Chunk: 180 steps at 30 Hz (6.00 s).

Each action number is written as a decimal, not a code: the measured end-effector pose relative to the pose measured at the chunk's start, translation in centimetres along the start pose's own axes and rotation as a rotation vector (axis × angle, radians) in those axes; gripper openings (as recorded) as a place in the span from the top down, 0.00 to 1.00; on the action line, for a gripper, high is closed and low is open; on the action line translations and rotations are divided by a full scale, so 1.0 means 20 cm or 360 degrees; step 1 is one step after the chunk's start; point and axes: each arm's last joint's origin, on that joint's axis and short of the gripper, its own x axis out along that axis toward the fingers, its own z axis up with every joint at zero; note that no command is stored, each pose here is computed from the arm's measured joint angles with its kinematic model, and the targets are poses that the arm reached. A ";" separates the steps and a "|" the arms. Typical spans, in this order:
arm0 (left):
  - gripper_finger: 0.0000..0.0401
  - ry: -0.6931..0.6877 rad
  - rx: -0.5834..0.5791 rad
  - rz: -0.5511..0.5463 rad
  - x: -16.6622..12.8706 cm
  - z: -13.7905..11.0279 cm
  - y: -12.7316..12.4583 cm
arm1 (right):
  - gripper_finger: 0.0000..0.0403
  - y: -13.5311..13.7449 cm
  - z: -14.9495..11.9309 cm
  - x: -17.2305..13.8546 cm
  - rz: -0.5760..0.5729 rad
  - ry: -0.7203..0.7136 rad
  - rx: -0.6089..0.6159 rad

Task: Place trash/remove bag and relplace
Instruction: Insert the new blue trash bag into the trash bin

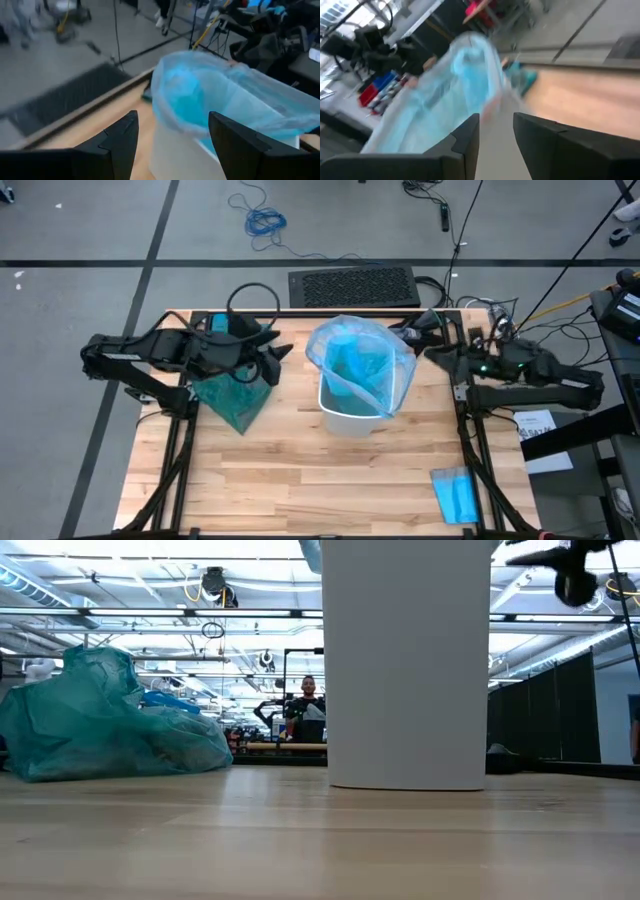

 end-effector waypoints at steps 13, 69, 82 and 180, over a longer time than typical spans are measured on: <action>0.42 -0.0123 0.0420 0.0232 0.08 0.09 0.11 | 0.74 0.31 0.23 0.19 -0.0163 -0.0073 -0.0376; 0.42 0.0431 0.0325 -0.0687 0.75 0.09 0.42 | 0.74 0.08 0.36 0.73 -0.0366 0.0509 -0.0586; 0.42 0.0661 0.0255 -0.0859 0.90 -0.02 0.41 | 0.74 0.08 0.36 0.74 -0.0344 0.0537 -0.0586; 1.00 0.0377 0.0607 -0.0735 0.79 0.10 0.35 | 1.00 0.24 0.29 0.61 -0.0195 0.0531 -0.0566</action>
